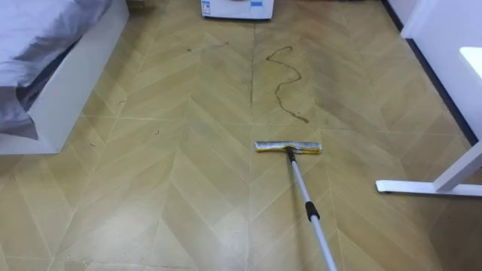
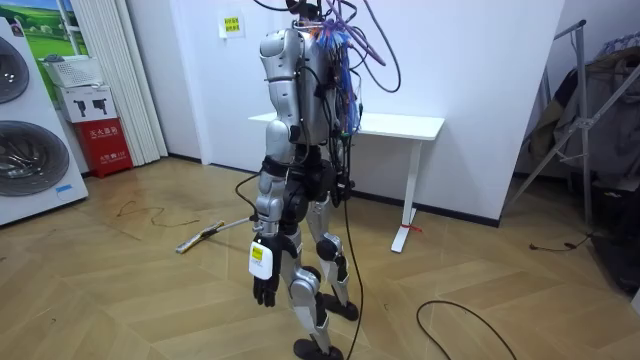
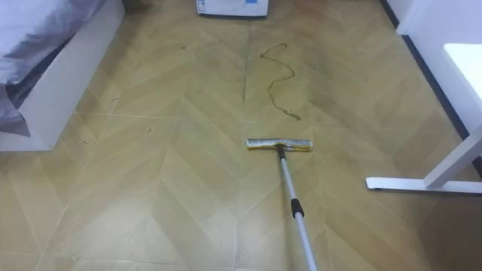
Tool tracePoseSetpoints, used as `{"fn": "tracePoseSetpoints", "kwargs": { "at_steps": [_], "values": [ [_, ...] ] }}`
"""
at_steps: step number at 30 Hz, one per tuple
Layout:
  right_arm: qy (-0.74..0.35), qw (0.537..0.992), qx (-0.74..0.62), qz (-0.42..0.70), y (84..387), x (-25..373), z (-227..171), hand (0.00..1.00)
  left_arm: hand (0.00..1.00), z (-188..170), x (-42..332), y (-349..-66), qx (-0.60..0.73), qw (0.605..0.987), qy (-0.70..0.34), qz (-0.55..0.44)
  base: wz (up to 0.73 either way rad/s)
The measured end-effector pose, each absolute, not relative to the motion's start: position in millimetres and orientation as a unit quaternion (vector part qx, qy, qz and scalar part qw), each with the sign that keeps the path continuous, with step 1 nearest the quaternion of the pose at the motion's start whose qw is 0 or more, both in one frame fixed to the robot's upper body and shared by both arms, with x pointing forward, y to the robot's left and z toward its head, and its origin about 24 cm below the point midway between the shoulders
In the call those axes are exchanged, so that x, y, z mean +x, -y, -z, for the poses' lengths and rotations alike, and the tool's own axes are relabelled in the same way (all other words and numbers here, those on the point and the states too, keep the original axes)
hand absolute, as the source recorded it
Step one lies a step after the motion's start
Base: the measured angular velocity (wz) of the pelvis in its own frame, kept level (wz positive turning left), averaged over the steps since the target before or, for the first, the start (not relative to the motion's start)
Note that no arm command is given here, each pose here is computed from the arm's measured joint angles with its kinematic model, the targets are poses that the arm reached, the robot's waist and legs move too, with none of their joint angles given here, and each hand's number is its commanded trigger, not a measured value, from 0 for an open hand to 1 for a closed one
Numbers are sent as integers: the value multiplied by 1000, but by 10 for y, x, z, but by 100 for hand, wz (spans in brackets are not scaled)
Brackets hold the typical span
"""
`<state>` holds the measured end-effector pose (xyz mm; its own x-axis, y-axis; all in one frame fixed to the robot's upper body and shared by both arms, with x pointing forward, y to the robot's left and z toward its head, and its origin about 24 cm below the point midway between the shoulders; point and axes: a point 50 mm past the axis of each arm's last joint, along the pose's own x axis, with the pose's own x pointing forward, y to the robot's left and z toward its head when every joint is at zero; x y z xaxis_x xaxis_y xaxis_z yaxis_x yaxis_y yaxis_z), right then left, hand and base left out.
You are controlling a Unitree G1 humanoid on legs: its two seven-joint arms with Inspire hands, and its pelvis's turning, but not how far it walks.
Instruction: Mop floor
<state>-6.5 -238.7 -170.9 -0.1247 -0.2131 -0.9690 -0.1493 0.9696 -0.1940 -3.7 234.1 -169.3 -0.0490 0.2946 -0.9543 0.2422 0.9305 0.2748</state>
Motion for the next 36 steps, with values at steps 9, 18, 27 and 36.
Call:
{"fn": "tracePoseSetpoints", "kwargs": {
  "at_steps": [9,18,27,36],
  "values": [
    [-749,651,-121,23,2386,-60,1709,100,0,1693,-33,-2339,188,665,-723,-16,0],
    [-748,652,-120,24,2393,-52,1708,100,0,1689,4,-2361,188,671,-717,-22,0],
    [-744,658,-115,22,2380,0,1711,100,0,1688,62,-2352,191,680,-708,-22,0],
    [-736,665,-115,48,2381,130,1712,100,0,1701,346,-2295,198,700,-686,-8,3]
  ]
}}
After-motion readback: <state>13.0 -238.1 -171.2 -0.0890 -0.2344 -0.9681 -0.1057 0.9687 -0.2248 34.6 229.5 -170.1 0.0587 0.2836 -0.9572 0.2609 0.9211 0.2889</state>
